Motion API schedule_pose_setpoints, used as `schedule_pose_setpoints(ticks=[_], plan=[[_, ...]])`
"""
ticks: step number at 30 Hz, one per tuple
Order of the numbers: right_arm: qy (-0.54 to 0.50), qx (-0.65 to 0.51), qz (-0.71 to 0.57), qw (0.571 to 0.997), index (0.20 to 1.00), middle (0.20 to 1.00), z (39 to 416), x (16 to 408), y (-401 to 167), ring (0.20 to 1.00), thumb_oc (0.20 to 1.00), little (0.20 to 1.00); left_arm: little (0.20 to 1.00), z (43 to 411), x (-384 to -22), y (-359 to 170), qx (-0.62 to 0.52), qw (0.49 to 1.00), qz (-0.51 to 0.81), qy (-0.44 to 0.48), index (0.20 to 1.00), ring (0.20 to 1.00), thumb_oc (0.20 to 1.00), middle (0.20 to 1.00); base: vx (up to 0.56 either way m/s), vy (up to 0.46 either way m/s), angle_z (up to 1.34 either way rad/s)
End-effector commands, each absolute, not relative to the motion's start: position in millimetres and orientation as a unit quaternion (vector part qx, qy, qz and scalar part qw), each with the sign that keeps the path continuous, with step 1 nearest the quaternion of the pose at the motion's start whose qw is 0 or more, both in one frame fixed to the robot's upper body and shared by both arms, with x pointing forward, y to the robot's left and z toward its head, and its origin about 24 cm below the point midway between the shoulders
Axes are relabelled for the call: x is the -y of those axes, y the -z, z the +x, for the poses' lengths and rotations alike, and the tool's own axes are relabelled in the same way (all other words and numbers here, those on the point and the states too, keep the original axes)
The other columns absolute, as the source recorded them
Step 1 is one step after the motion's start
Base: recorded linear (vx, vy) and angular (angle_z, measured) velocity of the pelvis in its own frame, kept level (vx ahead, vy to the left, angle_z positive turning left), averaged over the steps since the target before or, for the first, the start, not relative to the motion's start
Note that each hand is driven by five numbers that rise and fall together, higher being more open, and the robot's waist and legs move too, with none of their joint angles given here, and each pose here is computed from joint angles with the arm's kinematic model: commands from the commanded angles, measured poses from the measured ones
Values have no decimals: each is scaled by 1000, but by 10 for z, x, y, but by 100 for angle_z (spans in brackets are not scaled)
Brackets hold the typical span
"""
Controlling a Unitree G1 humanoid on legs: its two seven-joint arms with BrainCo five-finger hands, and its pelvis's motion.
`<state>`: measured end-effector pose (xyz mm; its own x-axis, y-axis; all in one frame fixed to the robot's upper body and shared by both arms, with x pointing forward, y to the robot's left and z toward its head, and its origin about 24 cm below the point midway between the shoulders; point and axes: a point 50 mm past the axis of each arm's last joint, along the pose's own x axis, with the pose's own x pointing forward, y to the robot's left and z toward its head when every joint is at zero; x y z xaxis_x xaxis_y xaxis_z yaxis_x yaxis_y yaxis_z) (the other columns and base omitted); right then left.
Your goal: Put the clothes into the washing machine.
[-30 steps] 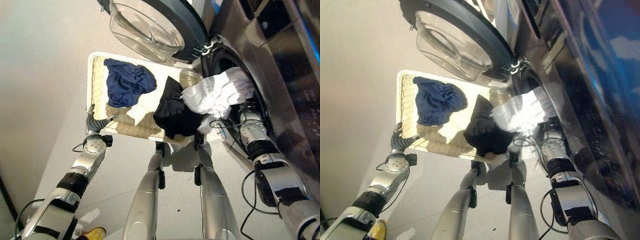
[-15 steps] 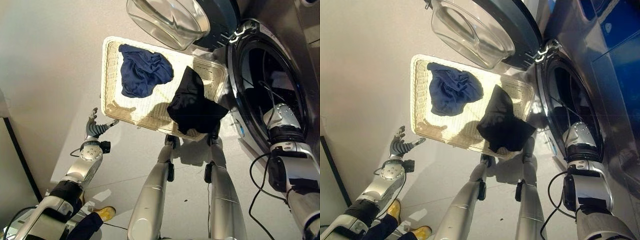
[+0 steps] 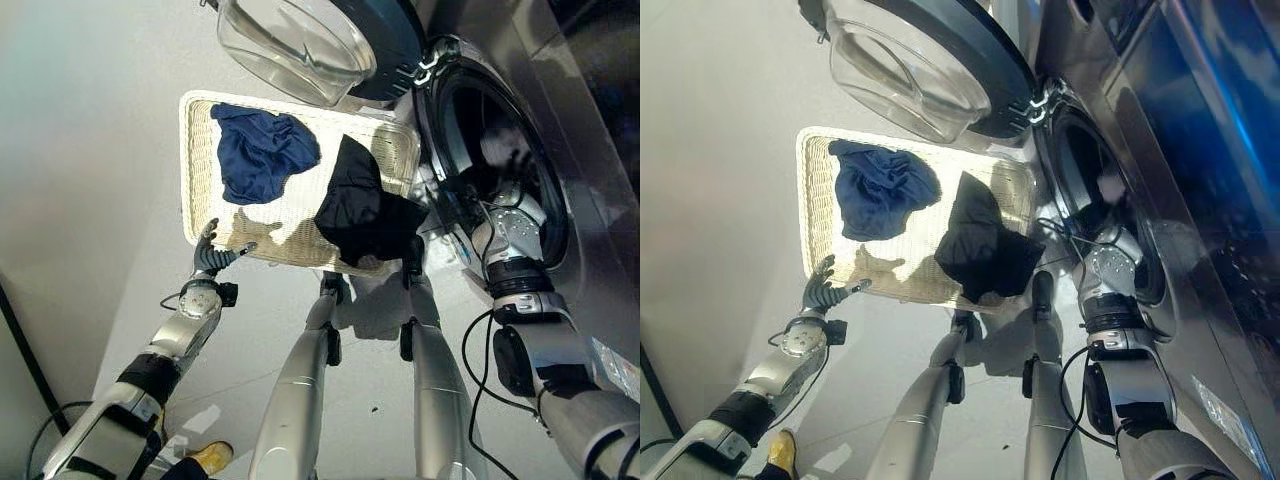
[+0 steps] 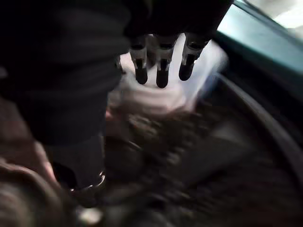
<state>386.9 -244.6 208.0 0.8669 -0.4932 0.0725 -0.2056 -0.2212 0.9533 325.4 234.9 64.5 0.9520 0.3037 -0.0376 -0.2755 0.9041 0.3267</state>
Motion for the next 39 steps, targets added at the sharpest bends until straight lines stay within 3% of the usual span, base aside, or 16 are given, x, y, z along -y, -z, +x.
schedule_pose_setpoints(ticks=[1,7,11,16,18,22,30,34,39], plan=[[52,273,707,650,1000,1000,3804,2758,-2341,1000,1000,1000,1000,3259,-2439,-700,-29,973,144,-180,1000,1000,1000,1000,-46,10,3],[48,295,608,736,1000,1000,3749,2825,-2121,1000,1000,1000,1000,3238,-2495,-788,1,971,125,-202,1000,1000,1000,1000,-24,17,3],[22,304,631,713,1000,1000,3688,2686,-1906,1000,1000,1000,1000,3210,-2492,-817,26,965,123,-229,1000,1000,1000,1000,0,0,0],[39,298,626,720,1000,1000,3614,2551,-1700,1000,1000,1000,1000,3183,-2498,-899,71,943,143,-291,1000,1000,1000,1000,-22,33,4],[67,274,598,750,1000,1000,3550,2415,-1510,1000,1000,1000,1000,3170,-2507,-1010,116,914,166,-351,1000,1000,1000,1000,-38,73,2],[69,229,554,797,1000,1000,3485,2180,-1335,1000,1000,1000,1000,3202,-2474,-1110,147,899,166,-378,1000,1000,1000,1000,-25,97,1],[-33,101,372,922,1000,1000,3335,1607,-948,1000,1000,1000,1000,3378,-2393,-1282,150,883,177,-407,1000,1000,1000,1000,-16,125,-9],[-87,72,268,957,1000,1000,3284,1465,-884,1000,1000,1000,1000,3477,-2409,-1372,128,882,162,-423,1000,1000,1000,1000,-8,124,-19],[-140,62,198,968,1000,1000,3243,1390,-894,1000,1000,1000,1000,3599,-2547,-1543,95,869,147,-463,1000,1000,1000,1000,11,101,-13]])
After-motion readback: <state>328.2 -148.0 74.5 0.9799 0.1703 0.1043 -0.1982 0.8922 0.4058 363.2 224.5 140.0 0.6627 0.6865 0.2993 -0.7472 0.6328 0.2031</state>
